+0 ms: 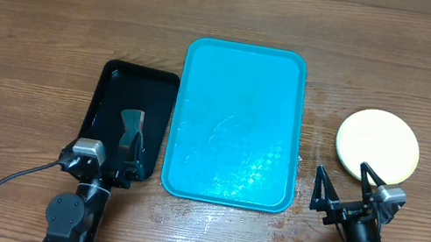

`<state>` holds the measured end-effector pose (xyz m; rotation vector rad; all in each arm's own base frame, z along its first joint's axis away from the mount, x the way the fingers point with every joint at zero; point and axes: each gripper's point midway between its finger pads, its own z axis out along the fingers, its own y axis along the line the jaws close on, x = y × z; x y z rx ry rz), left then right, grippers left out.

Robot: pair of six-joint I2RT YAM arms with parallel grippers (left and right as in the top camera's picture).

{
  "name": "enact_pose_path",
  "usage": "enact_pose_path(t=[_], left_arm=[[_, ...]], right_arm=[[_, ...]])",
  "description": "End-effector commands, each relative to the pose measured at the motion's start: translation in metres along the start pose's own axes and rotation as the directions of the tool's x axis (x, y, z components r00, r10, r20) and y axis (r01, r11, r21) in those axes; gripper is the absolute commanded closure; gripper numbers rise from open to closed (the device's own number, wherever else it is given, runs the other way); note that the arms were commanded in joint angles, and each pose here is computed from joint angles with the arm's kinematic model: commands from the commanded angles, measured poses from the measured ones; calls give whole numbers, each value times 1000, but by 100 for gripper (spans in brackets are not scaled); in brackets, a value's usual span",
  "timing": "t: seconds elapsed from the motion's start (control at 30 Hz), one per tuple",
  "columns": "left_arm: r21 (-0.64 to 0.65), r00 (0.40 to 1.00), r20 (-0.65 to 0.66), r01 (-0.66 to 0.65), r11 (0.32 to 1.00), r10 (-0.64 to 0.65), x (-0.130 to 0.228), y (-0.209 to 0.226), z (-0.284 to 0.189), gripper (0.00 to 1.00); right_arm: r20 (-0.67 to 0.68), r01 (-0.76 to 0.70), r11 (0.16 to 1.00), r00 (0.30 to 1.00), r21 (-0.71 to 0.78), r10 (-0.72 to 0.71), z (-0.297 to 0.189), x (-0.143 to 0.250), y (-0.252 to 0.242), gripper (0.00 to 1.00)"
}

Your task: Clean dirty plates on tray and stack at the side

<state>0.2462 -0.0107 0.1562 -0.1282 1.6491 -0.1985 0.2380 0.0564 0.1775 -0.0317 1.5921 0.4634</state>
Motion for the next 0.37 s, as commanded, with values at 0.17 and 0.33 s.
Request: enact_pose_path(t=[0.17,0.33], left_arm=[[15,1000,3,-20,1000,19,0,-3,0,0],[15,1000,3,-20,1000,19,0,-3,0,0]], right_arm=[[4,6,1000,1000,-7,-6,0,2,1,0],[4,6,1000,1000,-7,-6,0,2,1,0]])
